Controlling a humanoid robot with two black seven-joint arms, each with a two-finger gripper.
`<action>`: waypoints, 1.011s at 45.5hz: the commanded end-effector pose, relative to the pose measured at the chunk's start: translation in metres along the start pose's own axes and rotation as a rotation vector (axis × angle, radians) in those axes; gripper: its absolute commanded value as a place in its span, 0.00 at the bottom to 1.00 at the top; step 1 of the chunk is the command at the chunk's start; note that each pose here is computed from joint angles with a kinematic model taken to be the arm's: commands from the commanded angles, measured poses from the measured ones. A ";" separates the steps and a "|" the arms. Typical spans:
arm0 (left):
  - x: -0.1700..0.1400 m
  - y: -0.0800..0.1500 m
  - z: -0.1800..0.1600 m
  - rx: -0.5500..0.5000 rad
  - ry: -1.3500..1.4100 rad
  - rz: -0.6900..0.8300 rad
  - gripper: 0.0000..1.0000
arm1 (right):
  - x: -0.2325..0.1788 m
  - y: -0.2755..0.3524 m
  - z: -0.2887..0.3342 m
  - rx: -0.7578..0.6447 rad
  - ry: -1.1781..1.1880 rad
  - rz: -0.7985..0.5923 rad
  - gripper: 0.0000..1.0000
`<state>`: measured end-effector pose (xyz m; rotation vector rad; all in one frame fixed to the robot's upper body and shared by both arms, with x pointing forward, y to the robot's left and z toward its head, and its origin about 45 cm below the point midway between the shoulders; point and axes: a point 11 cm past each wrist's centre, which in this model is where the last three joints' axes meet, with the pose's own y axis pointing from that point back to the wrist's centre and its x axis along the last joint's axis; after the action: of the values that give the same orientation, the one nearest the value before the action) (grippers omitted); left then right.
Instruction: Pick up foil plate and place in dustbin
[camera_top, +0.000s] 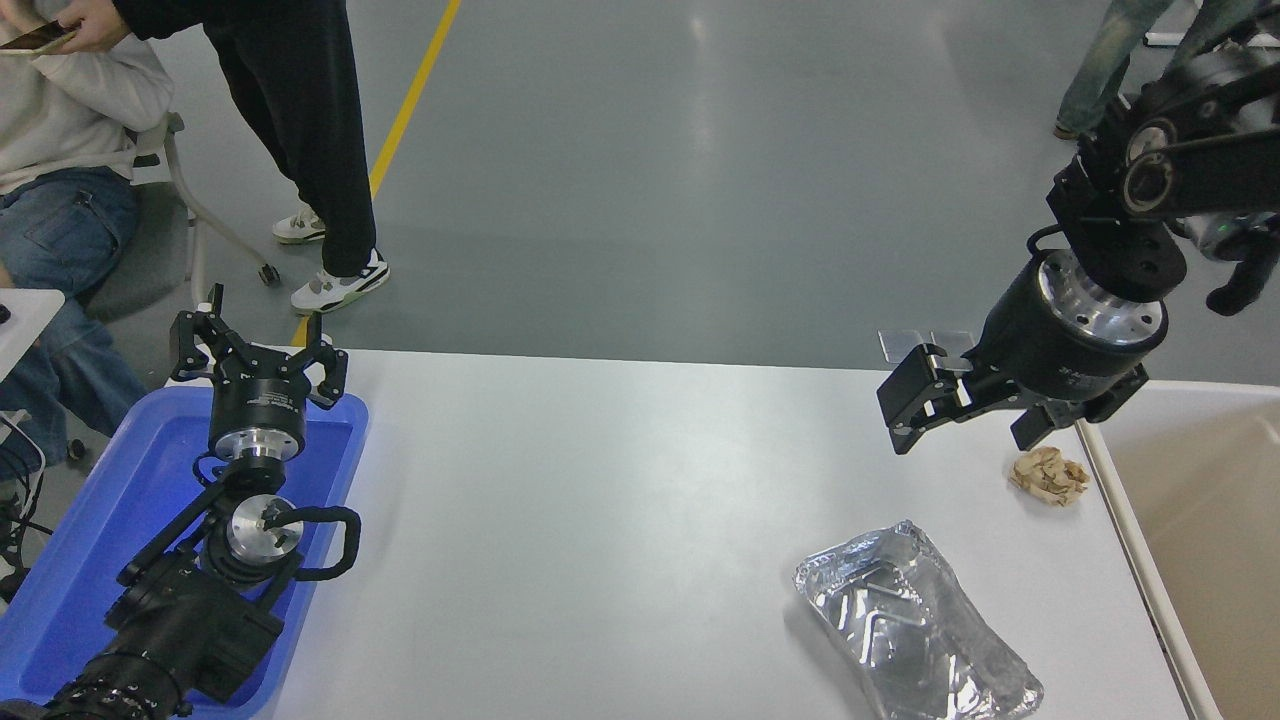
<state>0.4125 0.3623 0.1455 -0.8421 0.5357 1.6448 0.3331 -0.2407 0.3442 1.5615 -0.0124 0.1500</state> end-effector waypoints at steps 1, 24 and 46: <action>0.000 0.000 0.000 0.000 0.000 0.000 0.99 | 0.002 -0.038 0.013 -0.040 0.065 0.005 1.00; 0.000 0.000 0.000 0.000 0.000 0.000 0.99 | -0.023 -0.149 0.061 -0.090 0.279 0.043 1.00; 0.000 0.000 0.000 0.000 0.000 0.000 0.99 | -0.059 -0.221 0.081 -0.067 0.278 -0.018 1.00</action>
<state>0.4124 0.3622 0.1455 -0.8419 0.5358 1.6448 0.3119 -0.3127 0.1506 1.4698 0.2093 0.3523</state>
